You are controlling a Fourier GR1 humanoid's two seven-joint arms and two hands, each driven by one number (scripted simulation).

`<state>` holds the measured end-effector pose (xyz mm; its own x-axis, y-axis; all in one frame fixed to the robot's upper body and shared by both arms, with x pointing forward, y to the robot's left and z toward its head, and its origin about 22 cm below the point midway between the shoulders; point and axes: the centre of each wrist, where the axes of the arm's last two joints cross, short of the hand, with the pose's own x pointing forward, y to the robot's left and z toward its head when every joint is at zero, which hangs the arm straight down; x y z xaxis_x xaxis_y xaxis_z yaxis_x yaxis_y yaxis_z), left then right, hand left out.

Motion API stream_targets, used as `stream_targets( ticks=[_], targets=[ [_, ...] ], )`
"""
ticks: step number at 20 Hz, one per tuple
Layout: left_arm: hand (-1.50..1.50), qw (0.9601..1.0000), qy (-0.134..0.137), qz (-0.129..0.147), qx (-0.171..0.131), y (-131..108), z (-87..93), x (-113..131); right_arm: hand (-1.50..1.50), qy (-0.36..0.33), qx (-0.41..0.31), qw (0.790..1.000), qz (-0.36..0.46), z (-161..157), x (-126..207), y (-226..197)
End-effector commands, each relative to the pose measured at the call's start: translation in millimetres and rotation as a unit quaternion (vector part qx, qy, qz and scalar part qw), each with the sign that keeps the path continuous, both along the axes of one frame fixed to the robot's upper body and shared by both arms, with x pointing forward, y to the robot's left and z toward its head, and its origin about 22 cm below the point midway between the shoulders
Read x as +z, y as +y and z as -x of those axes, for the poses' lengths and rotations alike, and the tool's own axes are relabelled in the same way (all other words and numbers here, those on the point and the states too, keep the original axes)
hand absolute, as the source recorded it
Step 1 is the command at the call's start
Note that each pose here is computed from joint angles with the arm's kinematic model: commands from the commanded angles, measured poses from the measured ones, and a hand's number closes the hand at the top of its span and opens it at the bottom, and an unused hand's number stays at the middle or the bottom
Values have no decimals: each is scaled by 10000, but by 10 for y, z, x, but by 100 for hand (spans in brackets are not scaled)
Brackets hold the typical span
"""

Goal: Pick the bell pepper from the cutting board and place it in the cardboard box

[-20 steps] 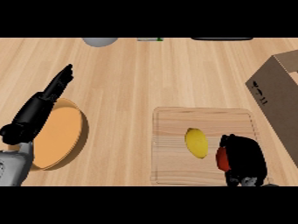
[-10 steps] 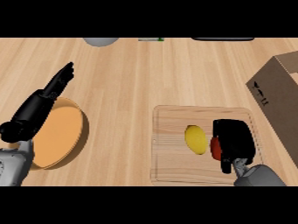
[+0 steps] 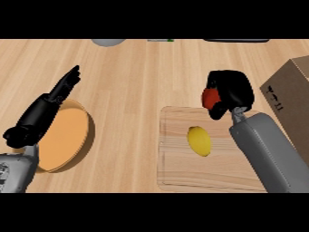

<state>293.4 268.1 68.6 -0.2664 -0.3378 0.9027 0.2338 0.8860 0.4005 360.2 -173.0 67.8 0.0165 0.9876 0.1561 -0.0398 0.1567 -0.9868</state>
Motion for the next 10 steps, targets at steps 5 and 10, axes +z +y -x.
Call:
stream_targets(
  ticks=[5,10],
  targets=[
    [0,9998,-79,-64,157,145,-65,-2,150,-1082,-30,9941,36,-245,832,96],
    [0,9999,41,11,164,-8,12,-4,150,-1883,-1455,9691,-653,-174,1111,8]
  ],
)
